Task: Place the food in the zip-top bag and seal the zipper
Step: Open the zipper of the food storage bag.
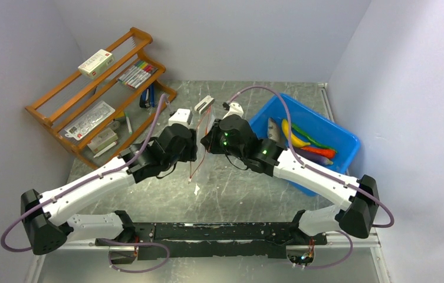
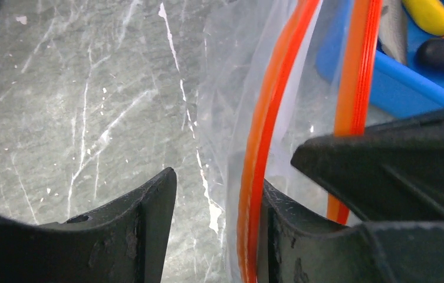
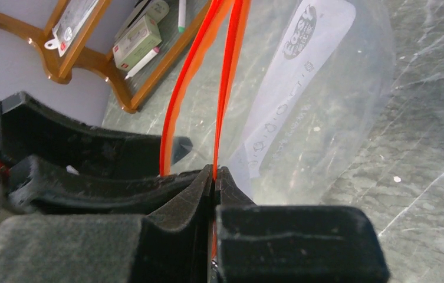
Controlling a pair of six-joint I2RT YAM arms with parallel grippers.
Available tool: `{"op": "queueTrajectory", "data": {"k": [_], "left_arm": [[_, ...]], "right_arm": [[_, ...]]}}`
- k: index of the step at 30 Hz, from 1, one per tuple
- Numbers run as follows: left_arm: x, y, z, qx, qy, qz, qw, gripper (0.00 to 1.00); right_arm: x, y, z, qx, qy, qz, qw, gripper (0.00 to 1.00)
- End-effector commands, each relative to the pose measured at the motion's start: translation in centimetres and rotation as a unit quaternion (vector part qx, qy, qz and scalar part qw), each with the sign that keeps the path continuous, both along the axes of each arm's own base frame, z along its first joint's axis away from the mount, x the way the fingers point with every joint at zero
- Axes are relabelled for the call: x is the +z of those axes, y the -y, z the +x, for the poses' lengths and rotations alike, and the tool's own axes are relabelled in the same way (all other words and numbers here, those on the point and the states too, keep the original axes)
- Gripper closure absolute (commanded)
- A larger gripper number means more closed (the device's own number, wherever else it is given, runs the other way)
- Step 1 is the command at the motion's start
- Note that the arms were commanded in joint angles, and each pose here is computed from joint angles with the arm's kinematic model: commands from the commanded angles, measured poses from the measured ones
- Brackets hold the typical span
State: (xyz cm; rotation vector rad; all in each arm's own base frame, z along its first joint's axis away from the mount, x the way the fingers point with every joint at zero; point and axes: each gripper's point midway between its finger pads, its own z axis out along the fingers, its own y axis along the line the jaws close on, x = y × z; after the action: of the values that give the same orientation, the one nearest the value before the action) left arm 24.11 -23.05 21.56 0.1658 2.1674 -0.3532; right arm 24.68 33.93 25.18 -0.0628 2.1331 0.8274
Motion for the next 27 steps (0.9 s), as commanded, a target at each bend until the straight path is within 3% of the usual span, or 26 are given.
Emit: {"op": "queueTrajectory", "data": {"k": [1,6,8,10,18,27], "left_arm": [[1.0,0.1,1.6,0.019,0.024,0.021,0.999,0.53],[1.7,1.0,2.3,0.018,0.043,0.001,0.999,0.61],[2.0,1.2,2.3,0.016,0.048,-0.012,0.999,0.80],[2.6,0.5,2.4,0.030,0.057,-0.014,0.998,0.91],[6.3,-3.7,3.3,0.098,0.124,0.026,0.987,0.93],[5.3,-6.7,3.5,0.141,0.130,0.110,0.975,0.93]], "right_arm": [[1.2,-1.2,-0.6,0.027,0.018,0.031,0.999,1.00],[1.2,-1.4,-0.5,0.034,0.020,0.022,0.999,1.00],[1.5,-1.1,-0.4,0.030,0.026,0.023,0.999,1.00],[1.7,-0.8,-0.4,0.031,0.037,0.019,0.999,1.00],[0.7,2.7,1.3,-0.052,0.056,-0.031,0.997,1.00],[-3.7,4.1,2.2,-0.115,0.024,-0.060,0.991,1.00]]}}
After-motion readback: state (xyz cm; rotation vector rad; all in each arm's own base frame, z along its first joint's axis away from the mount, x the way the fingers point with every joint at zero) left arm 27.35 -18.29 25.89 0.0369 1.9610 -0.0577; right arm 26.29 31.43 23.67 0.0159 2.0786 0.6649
